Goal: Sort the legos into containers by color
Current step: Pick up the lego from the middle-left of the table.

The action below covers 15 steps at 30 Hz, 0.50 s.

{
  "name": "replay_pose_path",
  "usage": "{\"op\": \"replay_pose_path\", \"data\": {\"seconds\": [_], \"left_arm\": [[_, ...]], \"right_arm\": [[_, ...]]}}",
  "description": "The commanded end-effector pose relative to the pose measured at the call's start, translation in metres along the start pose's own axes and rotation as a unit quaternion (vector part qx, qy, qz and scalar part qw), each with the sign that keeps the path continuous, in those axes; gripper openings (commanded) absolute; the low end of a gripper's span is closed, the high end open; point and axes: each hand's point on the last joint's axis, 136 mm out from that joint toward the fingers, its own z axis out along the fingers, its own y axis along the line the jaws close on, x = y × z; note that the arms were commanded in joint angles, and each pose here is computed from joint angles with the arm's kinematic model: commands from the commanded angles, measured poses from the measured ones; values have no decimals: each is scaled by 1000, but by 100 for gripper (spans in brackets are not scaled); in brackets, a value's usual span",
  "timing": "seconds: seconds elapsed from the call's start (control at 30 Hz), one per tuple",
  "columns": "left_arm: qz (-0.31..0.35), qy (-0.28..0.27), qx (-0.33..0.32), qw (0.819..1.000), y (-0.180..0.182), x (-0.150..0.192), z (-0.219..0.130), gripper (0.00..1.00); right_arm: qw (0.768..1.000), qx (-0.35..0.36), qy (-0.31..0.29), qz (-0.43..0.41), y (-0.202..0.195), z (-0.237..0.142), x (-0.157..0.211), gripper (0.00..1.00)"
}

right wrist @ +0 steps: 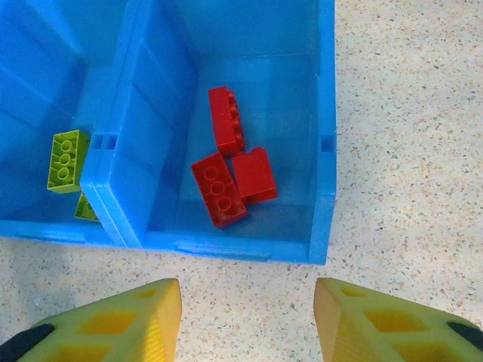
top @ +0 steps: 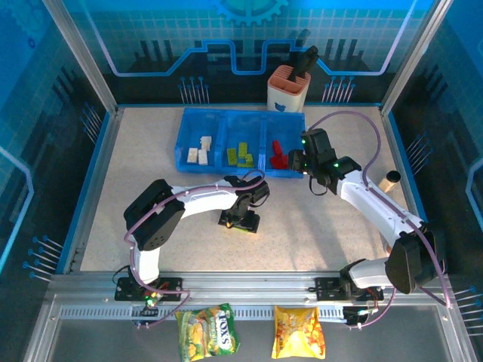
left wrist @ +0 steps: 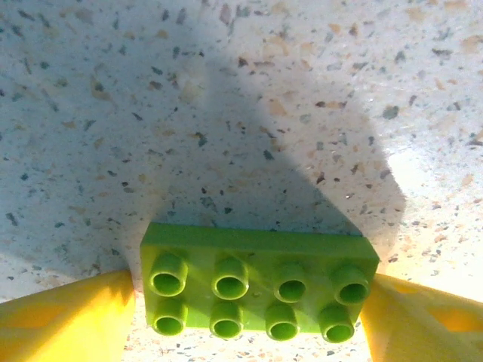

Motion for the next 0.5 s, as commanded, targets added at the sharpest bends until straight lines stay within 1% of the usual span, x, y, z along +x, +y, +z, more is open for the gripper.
{"op": "replay_pose_path", "data": {"seconds": [0.0, 0.2, 0.47], "left_arm": [[8, 16, 9, 1000, -8, 4, 8, 74], [8, 15, 8, 1000, -8, 3, 8, 68], [9, 7, 12, 1000, -9, 1, 1, 65]], "right_arm": [[1000, 10, 10, 8, -8, 2, 5, 51], [1000, 10, 16, 7, -8, 4, 7, 51], [1000, 12, 21, 6, -8, 6, 9, 51]]}}
